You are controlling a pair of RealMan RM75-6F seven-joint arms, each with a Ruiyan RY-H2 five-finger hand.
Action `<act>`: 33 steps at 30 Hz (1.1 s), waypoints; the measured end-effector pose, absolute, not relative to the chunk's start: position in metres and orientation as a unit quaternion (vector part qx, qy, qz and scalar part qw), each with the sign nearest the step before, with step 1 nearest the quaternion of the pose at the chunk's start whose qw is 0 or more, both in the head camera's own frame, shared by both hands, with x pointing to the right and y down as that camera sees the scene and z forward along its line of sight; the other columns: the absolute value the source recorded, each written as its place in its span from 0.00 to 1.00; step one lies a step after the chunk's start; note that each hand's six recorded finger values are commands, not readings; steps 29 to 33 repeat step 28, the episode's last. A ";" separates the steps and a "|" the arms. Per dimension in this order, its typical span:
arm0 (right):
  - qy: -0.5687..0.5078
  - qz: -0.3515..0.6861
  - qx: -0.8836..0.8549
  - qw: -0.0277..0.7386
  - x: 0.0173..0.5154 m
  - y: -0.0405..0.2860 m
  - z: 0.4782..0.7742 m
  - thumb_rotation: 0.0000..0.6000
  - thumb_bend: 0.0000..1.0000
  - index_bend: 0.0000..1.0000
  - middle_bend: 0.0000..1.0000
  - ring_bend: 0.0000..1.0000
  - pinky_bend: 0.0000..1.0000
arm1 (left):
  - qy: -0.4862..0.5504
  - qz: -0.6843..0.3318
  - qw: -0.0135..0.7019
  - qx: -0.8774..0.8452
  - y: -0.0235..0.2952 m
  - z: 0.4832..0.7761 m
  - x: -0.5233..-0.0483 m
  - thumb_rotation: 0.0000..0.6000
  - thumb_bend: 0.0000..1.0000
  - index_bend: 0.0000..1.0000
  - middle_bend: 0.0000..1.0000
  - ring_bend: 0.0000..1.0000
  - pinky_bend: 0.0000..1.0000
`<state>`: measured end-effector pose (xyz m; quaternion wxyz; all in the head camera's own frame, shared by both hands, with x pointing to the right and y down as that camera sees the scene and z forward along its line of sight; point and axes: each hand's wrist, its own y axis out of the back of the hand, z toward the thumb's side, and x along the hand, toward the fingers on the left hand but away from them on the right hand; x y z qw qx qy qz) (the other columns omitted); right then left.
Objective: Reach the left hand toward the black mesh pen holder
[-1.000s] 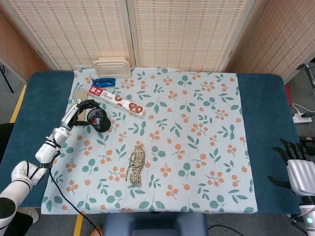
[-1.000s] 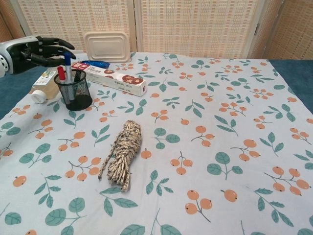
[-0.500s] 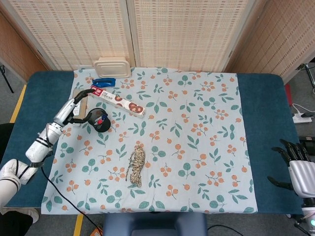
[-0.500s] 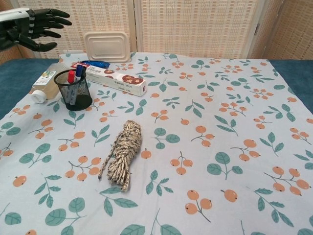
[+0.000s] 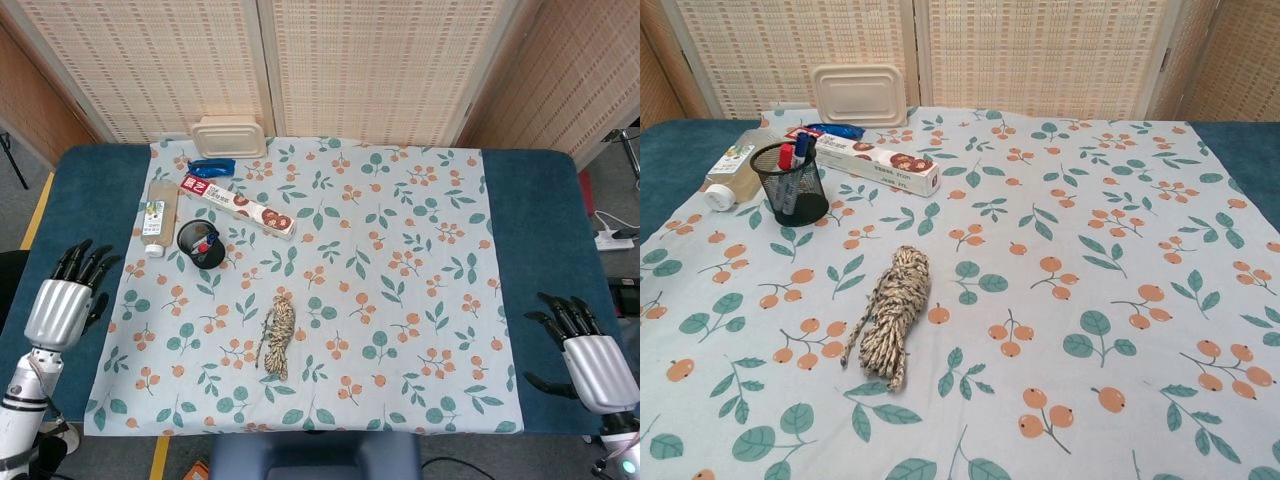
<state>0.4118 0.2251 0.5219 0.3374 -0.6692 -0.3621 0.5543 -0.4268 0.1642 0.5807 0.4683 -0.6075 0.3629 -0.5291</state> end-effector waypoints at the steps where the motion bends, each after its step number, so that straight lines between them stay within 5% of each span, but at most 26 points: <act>1: -0.364 0.552 -0.670 0.339 0.411 0.225 0.520 1.00 0.00 0.24 0.06 0.08 0.01 | 0.361 -0.543 0.469 -0.595 0.172 0.579 -0.434 1.00 0.42 0.21 0.10 0.00 0.11; 12: -0.383 0.545 -0.661 0.346 0.418 0.227 0.505 1.00 0.00 0.24 0.06 0.08 0.01 | 0.400 -0.638 0.392 -0.528 0.245 0.575 -0.528 1.00 0.42 0.22 0.10 0.01 0.10; 33: -0.379 0.559 -0.654 0.339 0.422 0.225 0.512 1.00 0.00 0.24 0.06 0.08 0.01 | 0.409 -0.629 0.374 -0.544 0.243 0.568 -0.523 1.00 0.41 0.20 0.09 0.00 0.10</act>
